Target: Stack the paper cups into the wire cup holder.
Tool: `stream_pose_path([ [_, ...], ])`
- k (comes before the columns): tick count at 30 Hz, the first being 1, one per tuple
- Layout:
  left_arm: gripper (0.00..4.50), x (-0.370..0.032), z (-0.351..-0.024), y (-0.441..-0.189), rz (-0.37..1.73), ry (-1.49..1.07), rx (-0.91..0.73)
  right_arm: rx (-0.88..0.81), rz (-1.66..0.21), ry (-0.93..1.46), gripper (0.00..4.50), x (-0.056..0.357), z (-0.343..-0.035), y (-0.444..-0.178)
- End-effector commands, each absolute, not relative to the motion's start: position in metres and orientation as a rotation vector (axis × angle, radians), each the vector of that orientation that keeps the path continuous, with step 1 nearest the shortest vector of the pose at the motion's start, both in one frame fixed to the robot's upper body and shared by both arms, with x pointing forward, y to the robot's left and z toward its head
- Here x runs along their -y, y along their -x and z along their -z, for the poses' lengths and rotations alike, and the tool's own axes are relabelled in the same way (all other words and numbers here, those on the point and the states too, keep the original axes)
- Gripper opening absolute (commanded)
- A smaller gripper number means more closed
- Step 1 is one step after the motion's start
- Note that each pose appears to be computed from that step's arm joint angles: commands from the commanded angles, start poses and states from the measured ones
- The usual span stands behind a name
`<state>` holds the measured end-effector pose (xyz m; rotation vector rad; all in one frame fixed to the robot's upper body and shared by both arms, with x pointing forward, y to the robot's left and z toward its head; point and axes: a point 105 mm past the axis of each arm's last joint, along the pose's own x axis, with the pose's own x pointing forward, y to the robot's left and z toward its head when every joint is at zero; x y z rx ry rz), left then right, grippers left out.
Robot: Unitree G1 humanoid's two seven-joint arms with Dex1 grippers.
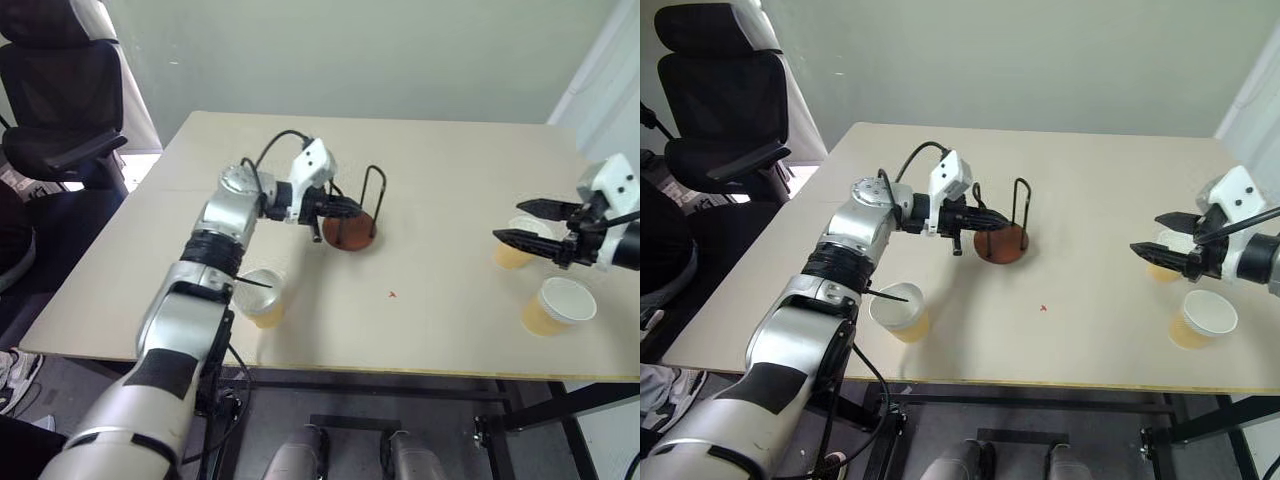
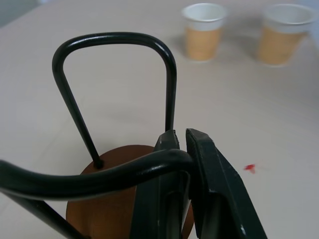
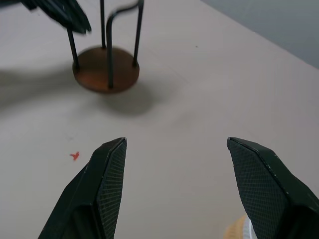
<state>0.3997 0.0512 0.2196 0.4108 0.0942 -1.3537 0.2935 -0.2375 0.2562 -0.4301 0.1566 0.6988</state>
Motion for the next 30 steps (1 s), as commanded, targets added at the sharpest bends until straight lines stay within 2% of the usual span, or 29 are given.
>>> stream_pose_path([
  [1, 0.02, -0.028, -0.238, -0.386, 1.472, -0.440, -0.035, -0.111, -0.687, 0.480, 3.27, 0.240, -0.280, -0.279],
  [14, 0.02, 0.011, -0.207, -0.363, 1.637, -0.413, -0.091, -0.162, -0.684, 0.507, 3.27, 0.241, -0.277, -0.262],
  [19, 0.02, 0.021, -0.185, -0.350, 1.688, -0.418, -0.135, -0.180, -0.667, 0.519, 3.27, 0.245, -0.276, -0.259],
  [30, 0.02, 0.026, -0.162, -0.344, 1.672, -0.443, -0.170, -0.209, -0.685, 0.530, 3.27, 0.245, -0.270, -0.256],
])
